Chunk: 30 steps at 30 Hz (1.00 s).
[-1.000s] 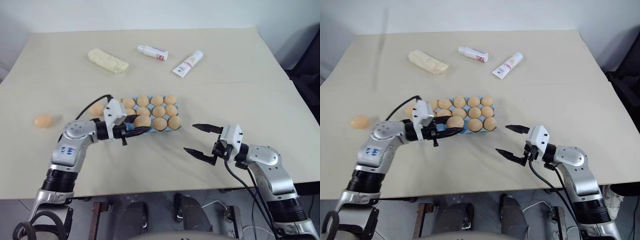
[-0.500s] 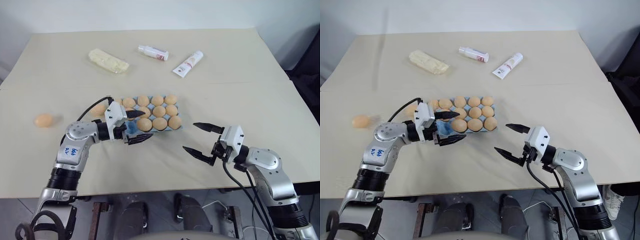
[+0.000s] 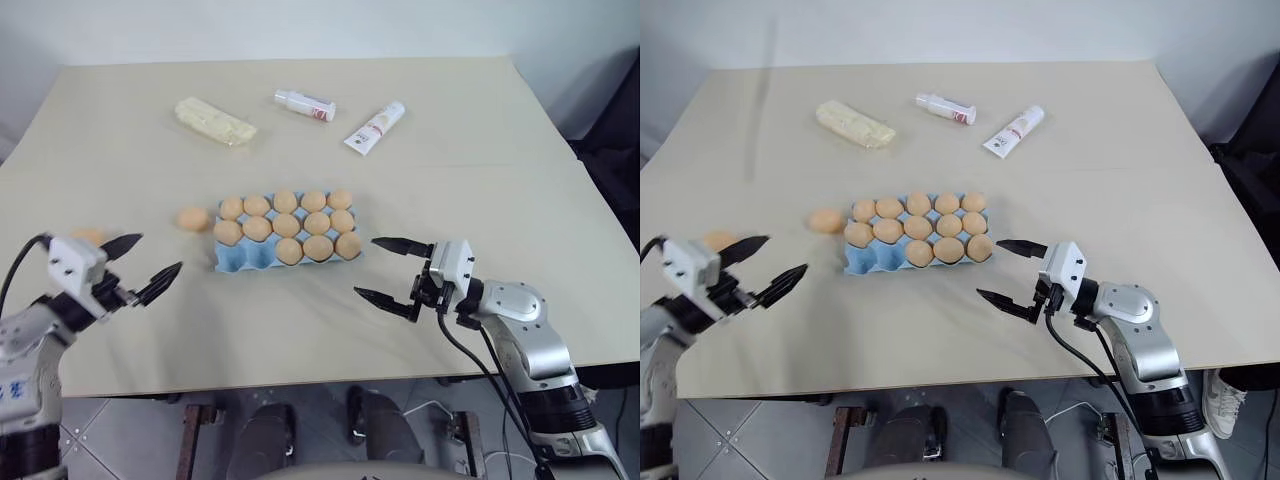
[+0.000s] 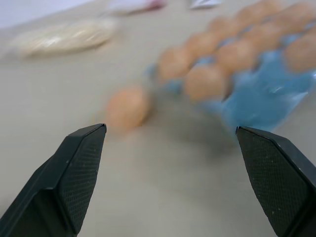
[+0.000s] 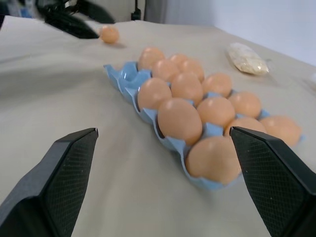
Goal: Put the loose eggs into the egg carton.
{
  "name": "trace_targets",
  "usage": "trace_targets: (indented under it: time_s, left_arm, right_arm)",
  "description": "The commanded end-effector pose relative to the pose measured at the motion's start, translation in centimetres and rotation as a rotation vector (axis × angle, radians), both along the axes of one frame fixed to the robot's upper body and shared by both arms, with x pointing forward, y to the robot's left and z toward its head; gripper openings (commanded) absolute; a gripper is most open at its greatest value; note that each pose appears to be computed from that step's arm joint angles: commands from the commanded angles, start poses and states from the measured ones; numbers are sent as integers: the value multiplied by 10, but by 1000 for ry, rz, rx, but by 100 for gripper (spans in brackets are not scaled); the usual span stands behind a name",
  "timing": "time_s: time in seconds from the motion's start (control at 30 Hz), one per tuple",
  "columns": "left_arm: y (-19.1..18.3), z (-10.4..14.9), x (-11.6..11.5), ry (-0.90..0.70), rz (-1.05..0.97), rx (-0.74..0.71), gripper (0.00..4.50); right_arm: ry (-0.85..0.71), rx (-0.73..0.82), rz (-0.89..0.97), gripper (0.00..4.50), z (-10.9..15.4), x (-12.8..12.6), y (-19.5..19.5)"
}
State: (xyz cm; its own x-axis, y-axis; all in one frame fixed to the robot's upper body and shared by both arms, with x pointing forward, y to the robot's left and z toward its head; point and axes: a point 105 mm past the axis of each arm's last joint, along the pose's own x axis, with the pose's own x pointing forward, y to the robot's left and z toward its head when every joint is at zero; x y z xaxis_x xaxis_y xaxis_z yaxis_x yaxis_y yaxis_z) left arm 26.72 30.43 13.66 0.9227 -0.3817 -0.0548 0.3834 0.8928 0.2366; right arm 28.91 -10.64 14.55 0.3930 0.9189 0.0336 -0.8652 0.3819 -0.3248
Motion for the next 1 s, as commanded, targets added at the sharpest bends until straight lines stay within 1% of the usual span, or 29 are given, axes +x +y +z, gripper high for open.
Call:
trace_targets:
  time_s: [0.03, 0.07, 0.17, 0.23, 0.4, 0.43, 0.5, 0.7, 0.77, 0.87, 1.0]
  left_arm:
    - [15, 2, -16, -31, 107, 2, 448]
    - [16, -2, -20, -15, 125, -35, 448]
    - [17, -3, -24, -14, 156, -96, 448]
    - [13, -4, -24, -12, 152, -96, 448]
    - [4, -1, -11, -23, 150, -98, 448]
    - [2, 3, -5, -32, 149, -117, 448]
    - [-7, 11, 18, -46, 135, -143, 448]
    - [-24, 17, 77, -34, 131, -113, 448]
    - [-33, 19, 93, -37, 119, -109, 448]
    - [-40, 18, 111, -27, 126, -88, 448]
    - [-43, 13, 120, 1, 126, -74, 448]
  right_arm:
    - [-57, 32, 34, 450, 11, -1, 2]
    - [-57, 32, 37, 450, 11, 0, 2]
    - [-55, 31, 40, 450, 11, 2, 2]
    - [-56, 36, 40, 450, 11, 3, 2]
    - [-48, 51, 40, 450, 12, 3, 5]
    - [-47, 52, 42, 450, 12, 3, 6]
    - [-53, 54, 41, 450, 14, 4, 8]
    - [-82, 61, 34, 450, 21, 9, 12]
    - [-86, 65, 36, 450, 23, 9, 14]
    - [-88, 69, 36, 450, 23, 7, 16]
    - [-87, 77, 25, 450, 22, 6, 15]
